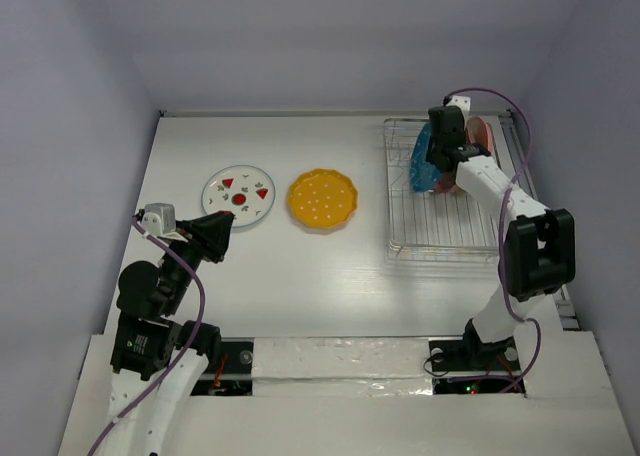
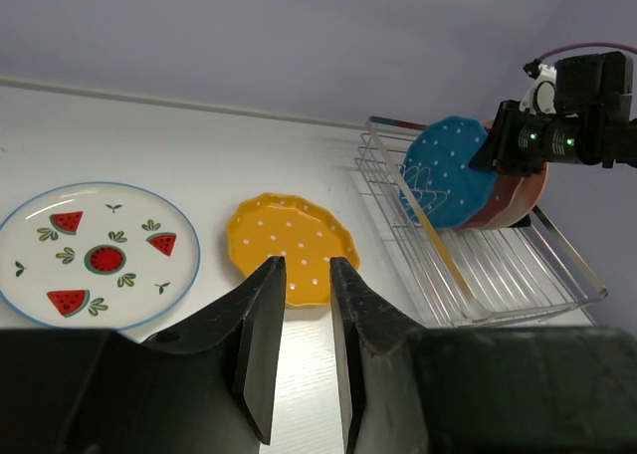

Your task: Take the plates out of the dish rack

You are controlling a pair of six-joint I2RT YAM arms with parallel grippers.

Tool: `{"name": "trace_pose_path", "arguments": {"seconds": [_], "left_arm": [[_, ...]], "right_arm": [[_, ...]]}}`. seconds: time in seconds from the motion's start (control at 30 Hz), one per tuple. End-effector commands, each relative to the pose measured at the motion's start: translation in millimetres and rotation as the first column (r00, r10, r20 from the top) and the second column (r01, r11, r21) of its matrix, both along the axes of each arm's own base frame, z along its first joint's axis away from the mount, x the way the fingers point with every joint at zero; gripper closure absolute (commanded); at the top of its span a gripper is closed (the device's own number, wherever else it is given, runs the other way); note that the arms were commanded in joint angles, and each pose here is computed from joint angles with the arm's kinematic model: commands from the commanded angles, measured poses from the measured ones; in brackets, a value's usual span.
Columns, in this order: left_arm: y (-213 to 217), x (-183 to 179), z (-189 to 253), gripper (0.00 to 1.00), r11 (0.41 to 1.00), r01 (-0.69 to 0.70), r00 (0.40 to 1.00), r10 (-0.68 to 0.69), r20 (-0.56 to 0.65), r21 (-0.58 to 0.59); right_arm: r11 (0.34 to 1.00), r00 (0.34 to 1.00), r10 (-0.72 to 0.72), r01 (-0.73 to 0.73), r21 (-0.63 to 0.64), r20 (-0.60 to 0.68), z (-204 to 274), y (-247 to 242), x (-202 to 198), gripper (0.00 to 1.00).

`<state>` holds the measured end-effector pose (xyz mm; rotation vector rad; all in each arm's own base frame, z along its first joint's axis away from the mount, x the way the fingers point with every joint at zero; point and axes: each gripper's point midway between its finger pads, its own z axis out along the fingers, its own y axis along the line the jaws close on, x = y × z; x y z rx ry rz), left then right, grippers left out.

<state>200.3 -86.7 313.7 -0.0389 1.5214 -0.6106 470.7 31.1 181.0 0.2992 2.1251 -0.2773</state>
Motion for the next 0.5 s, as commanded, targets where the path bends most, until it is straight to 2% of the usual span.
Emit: {"name": "trace_pose_path", "arguments": {"seconds": [0.0,0.1,0.3,0.47], "left_arm": [[-1.3,0.4,6.8,0.78,1.000,0.008,0.999,-0.008,0.034,-0.004],[-1.3,0.4,6.8,0.77,1.000,0.008,0.999,-0.008,0.035,-0.004],[-1.3,0.4,6.4,0.77,1.000,0.008,0.999,-0.008,0.032,-0.005],[-1.0,0.5,6.4,0.77,1.000,0.006,0.999,-0.006,0.033,-0.004]], "right_arm": [[0.998,0.974,-0.056,0.058,-0.004,0.219,87.1,-15.8,-0.2,0.99],[0.998,0.962,-0.059,0.065,-0.012,0.268,114.3,-21.3,-12.3,1.00],[0.998,0.916,-0.025,-0.002,0.066,0.401,173.7,-12.2,-37.9,1.00],[0.977,0.864,0.058,-0.153,0.151,0.500,210.6,17.0,-59.5,1.00]]}}
